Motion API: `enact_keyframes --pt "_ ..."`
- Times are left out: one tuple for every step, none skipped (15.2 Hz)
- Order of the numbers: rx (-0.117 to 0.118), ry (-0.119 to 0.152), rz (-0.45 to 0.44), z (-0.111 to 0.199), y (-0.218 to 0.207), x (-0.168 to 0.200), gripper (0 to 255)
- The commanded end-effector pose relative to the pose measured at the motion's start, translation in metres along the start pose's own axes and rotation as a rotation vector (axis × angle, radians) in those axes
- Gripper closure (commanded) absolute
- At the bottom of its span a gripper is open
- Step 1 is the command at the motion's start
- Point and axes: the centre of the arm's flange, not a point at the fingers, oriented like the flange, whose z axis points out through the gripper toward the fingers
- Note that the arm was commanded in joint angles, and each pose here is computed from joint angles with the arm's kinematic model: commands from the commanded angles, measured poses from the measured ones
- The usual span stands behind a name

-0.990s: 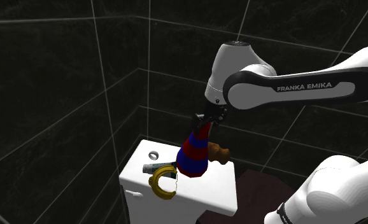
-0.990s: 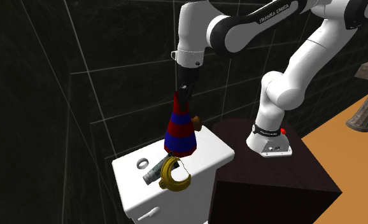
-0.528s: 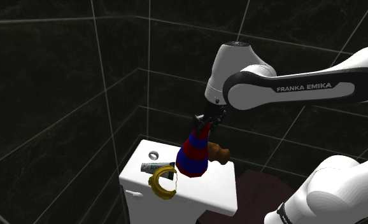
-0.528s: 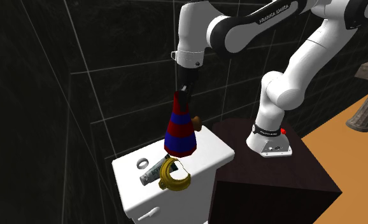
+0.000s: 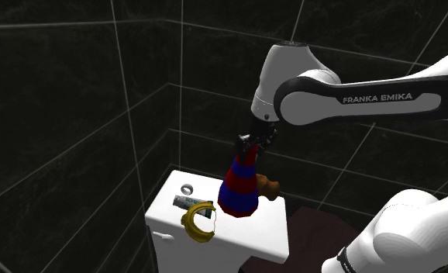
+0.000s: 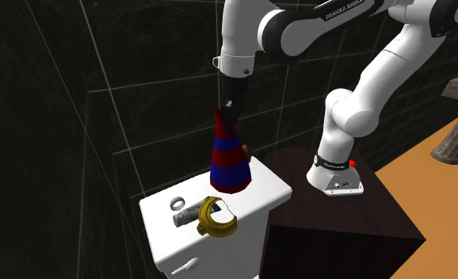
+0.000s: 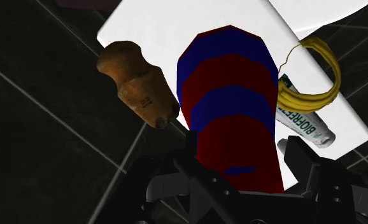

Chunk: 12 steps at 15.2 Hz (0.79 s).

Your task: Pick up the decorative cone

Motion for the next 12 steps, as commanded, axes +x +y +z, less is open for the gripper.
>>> enact_keyframes --pt "0.0 0.001 0.0 -0.011 0.0 0.001 255" --pt "0.0 0.001 0.0 -0.016 0.0 0.001 255" --pt "0.0 0.001 0.0 -0.022 0.0 0.002 255" --pt "0.0 0.001 0.0 -0.027 0.0 0.002 255" --pt "0.0 0.001 0.0 -0.032 0.0 0.002 255" --pt "0.0 0.001 0.0 -0.037 0.0 0.003 255" --pt "0.0 0.001 0.0 -0.043 0.0 0.003 255" --pt "0.0 0.001 0.0 -0.048 0.0 0.004 255" --pt "0.0 0.001 0.0 -0.053 0.0 0.004 255" --pt "0.0 0.001 0.0 -0.058 0.0 0.004 255" --pt "0.0 0.001 0.0 -0.059 0.0 0.004 255" --pt "0.0 0.001 0.0 -0.059 0.0 0.004 255"
